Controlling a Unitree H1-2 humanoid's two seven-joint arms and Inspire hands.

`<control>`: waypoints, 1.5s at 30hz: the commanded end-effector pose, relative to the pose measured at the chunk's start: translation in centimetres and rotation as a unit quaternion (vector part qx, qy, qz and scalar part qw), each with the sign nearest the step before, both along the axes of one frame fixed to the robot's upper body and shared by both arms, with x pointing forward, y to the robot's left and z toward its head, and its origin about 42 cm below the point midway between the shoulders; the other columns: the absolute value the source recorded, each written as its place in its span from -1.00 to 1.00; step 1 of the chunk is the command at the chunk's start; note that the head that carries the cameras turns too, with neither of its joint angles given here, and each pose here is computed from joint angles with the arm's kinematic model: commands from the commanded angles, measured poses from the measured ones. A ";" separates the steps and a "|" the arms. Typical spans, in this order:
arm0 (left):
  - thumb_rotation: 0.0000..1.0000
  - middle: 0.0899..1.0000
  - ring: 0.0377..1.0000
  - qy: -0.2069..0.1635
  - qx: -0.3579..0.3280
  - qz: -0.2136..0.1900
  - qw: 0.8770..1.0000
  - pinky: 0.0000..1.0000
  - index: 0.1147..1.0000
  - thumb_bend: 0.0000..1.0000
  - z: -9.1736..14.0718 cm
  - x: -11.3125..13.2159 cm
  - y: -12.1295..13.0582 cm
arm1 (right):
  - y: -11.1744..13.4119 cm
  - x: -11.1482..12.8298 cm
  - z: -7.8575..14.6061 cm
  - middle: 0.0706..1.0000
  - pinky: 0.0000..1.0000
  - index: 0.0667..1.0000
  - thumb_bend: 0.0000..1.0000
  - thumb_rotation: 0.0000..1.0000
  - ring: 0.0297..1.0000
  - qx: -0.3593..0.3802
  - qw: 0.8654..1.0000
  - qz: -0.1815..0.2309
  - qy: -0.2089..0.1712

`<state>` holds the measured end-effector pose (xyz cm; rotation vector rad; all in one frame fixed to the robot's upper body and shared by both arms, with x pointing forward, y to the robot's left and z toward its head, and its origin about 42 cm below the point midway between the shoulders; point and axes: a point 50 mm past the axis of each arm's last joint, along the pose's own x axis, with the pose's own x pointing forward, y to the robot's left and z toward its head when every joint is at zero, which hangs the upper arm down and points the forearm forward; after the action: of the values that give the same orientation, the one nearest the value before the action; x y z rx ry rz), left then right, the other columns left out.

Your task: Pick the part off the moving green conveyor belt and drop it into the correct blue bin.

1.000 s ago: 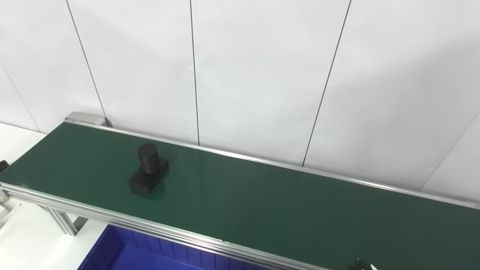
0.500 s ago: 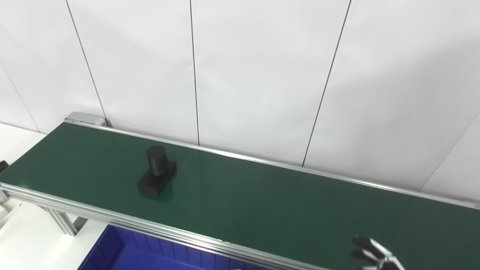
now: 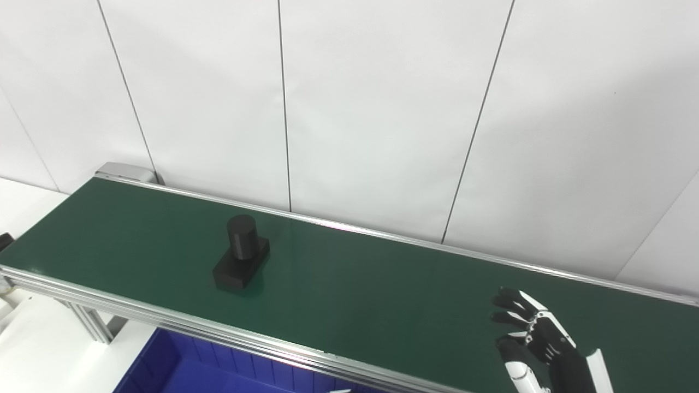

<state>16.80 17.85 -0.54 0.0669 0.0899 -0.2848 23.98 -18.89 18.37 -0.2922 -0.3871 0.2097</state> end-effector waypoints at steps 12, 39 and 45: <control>0.24 0.48 0.43 -0.032 -0.004 0.002 0.999 0.31 0.54 0.84 0.6 1.1 -0.1 | 0.4 4.3 -0.6 0.58 0.23 0.64 -0.21 0.15 0.51 -0.023 1.000 0.003 0.015; 0.18 0.47 0.42 -0.033 -0.009 0.004 0.999 0.31 0.53 0.88 0.7 1.1 0.1 | 1.2 8.3 0.0 0.68 0.52 0.74 -0.07 -0.35 0.67 -0.036 0.998 0.034 0.045; 0.16 0.49 0.44 -0.036 -0.010 0.003 0.999 0.33 0.55 0.88 1.0 0.9 0.2 | 1.5 9.4 0.3 0.68 0.50 0.72 -0.04 -0.31 0.67 -0.041 0.998 0.035 0.044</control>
<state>17.49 17.91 -0.54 0.0638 0.0845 -0.2727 32.68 -17.89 17.13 -0.3563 -0.2542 0.3081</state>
